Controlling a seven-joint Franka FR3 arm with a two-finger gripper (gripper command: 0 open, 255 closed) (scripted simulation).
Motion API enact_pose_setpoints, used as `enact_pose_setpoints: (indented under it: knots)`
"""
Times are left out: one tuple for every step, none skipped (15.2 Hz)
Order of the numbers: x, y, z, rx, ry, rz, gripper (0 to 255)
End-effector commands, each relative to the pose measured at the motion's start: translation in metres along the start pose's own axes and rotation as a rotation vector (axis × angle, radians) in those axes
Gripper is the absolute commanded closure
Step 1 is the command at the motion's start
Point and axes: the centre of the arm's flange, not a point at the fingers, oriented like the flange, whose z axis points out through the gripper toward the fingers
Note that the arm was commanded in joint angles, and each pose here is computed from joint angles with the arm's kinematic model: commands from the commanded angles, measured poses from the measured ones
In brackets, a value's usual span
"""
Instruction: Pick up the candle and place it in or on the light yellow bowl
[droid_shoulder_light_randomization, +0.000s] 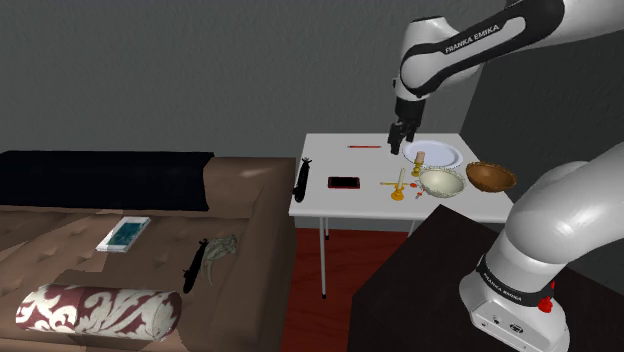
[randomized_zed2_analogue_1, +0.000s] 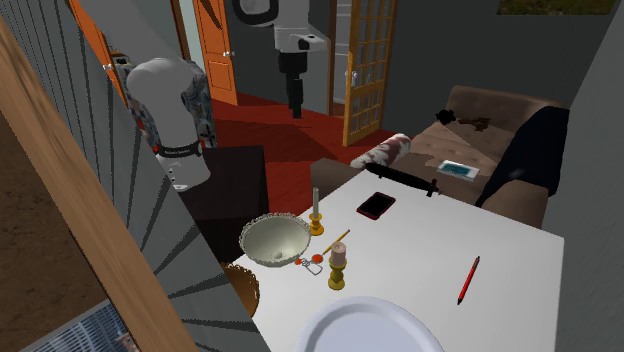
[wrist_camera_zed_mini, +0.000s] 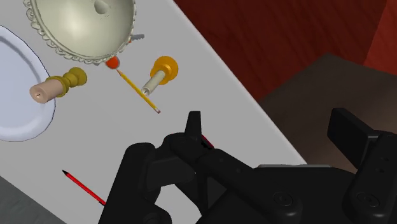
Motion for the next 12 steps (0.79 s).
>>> enact_pose_setpoints:
  knots:
    - [0.006, 0.019, 0.020, 0.001, -0.004, -0.004, 0]
    - [0.009, 0.028, 0.030, 0.002, -0.006, -0.005, 0]
    - [0.012, 0.037, 0.039, 0.003, -0.008, -0.007, 0]
    - [0.014, 0.045, 0.049, 0.004, -0.010, -0.009, 0]
    - [0.017, 0.054, 0.059, 0.005, -0.013, -0.010, 0]
    - [0.020, 0.063, 0.069, 0.007, -0.015, -0.012, 0]
    - [0.023, 0.071, 0.079, 0.008, -0.017, -0.013, 0]
    - [0.025, 0.080, 0.089, 0.009, -0.019, -0.015, 0]
    - [0.028, 0.089, 0.098, 0.010, -0.022, -0.016, 0]
    - [0.031, 0.097, 0.108, 0.011, -0.024, -0.018, 0]
    - [0.033, 0.106, 0.118, 0.012, -0.026, -0.019, 0]
    - [0.036, 0.114, 0.128, 0.013, -0.029, -0.021, 0]
